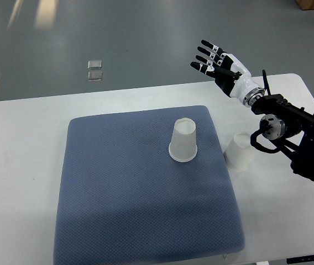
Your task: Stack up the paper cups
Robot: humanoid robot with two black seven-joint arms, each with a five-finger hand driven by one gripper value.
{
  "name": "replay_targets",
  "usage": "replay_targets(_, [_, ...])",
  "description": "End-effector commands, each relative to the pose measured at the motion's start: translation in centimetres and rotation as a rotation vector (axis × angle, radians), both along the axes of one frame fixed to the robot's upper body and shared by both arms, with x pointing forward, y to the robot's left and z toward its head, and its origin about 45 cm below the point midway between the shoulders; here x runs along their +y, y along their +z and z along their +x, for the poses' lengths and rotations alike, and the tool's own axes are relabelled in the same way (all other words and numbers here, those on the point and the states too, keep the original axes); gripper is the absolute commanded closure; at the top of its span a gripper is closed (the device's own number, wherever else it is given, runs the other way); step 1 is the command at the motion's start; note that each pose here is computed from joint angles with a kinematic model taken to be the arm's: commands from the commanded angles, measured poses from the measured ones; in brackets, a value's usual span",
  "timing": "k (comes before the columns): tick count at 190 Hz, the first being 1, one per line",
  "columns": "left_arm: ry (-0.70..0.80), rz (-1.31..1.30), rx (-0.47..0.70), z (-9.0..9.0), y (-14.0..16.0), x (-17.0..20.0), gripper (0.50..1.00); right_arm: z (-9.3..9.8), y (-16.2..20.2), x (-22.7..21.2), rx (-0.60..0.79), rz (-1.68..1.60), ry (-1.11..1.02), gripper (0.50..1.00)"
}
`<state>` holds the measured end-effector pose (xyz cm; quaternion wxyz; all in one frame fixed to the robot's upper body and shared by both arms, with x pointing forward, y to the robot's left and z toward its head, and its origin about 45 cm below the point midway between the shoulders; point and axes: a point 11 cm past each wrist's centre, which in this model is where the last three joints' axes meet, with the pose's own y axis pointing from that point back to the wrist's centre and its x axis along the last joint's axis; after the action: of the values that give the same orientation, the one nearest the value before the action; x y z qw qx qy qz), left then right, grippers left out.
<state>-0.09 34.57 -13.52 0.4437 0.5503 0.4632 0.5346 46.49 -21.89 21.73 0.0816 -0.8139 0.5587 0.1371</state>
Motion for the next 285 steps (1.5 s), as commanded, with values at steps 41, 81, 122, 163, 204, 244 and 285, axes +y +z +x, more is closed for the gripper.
replay_targets(41, [0.006,-0.003,-0.001,0.0,0.0,-0.1,0.5,-0.1,-0.1,0.0,0.002,0.002,0.003,0.585])
replay_targets(81, [0.004,0.008,0.001,-0.1,0.0,0.3,0.5,-0.3,-0.5,1.3,0.01,0.021,0.019,0.585])
replay_targets(122, [0.002,0.004,0.001,-0.1,0.0,0.1,0.5,-0.2,-0.4,1.1,0.009,0.026,0.011,0.585])
replay_targets(163, [0.004,0.008,0.002,-0.1,0.0,0.3,0.5,-0.1,-0.3,0.9,0.008,0.03,0.003,0.585])
replay_targets(204, [0.002,0.01,0.002,-0.1,0.0,0.3,0.5,-0.2,-0.2,1.1,0.002,0.046,0.024,0.585])
replay_targets(244, [0.004,0.008,0.002,-0.1,0.0,0.3,0.5,-0.2,-0.6,2.9,0.014,0.059,0.029,0.587])
replay_targets(285, [0.002,0.008,0.002,-0.1,0.0,0.3,0.5,-0.4,-1.1,2.8,0.024,0.055,0.017,0.587])
